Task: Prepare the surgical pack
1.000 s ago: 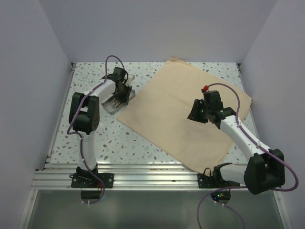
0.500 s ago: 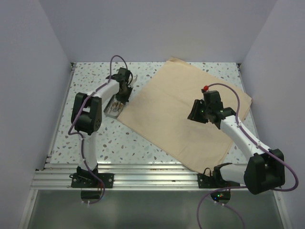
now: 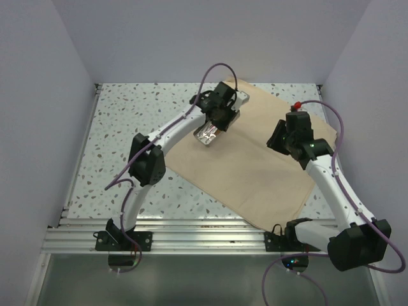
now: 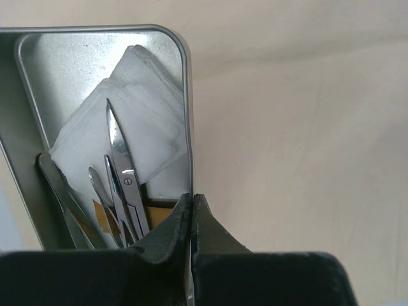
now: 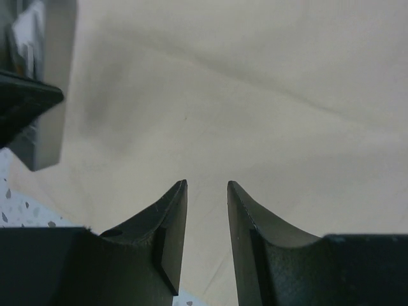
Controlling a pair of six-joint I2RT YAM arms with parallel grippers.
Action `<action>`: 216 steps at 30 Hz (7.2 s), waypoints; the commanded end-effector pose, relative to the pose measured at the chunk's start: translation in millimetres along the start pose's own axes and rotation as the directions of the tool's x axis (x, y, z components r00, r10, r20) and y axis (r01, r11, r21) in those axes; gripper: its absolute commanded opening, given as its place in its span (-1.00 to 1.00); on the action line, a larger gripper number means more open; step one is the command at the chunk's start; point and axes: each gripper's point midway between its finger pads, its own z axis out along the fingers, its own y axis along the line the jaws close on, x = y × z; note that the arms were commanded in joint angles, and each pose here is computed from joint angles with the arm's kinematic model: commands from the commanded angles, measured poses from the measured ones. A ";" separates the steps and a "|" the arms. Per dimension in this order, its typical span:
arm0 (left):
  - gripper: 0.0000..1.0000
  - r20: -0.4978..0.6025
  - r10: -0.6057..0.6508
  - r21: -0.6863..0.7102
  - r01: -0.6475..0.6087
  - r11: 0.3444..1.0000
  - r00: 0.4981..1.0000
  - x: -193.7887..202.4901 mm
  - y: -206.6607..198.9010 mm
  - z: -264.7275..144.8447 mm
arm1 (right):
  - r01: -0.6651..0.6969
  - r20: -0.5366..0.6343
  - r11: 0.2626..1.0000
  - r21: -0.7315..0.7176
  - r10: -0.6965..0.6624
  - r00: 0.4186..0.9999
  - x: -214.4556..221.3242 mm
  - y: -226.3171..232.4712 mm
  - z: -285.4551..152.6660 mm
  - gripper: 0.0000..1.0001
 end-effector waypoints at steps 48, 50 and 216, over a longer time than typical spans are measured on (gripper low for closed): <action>-1.00 0.022 -0.517 -0.110 0.517 0.849 0.855 172.6 32.8 6.7 | 0.179 -0.311 0.978 0.110 -0.137 0.940 141.4 -14.7 95.1 -1.00; -1.00 -0.005 -0.583 -0.108 0.579 0.808 0.812 193.1 43.4 7.7 | 0.197 -0.349 0.977 0.086 -0.156 0.924 163.8 -1.4 100.4 -1.00; -0.17 0.221 -0.820 0.025 0.837 0.547 0.529 212.5 123.4 -151.2 | 0.444 -0.443 0.893 0.068 -0.372 0.816 86.5 3.6 136.2 -1.00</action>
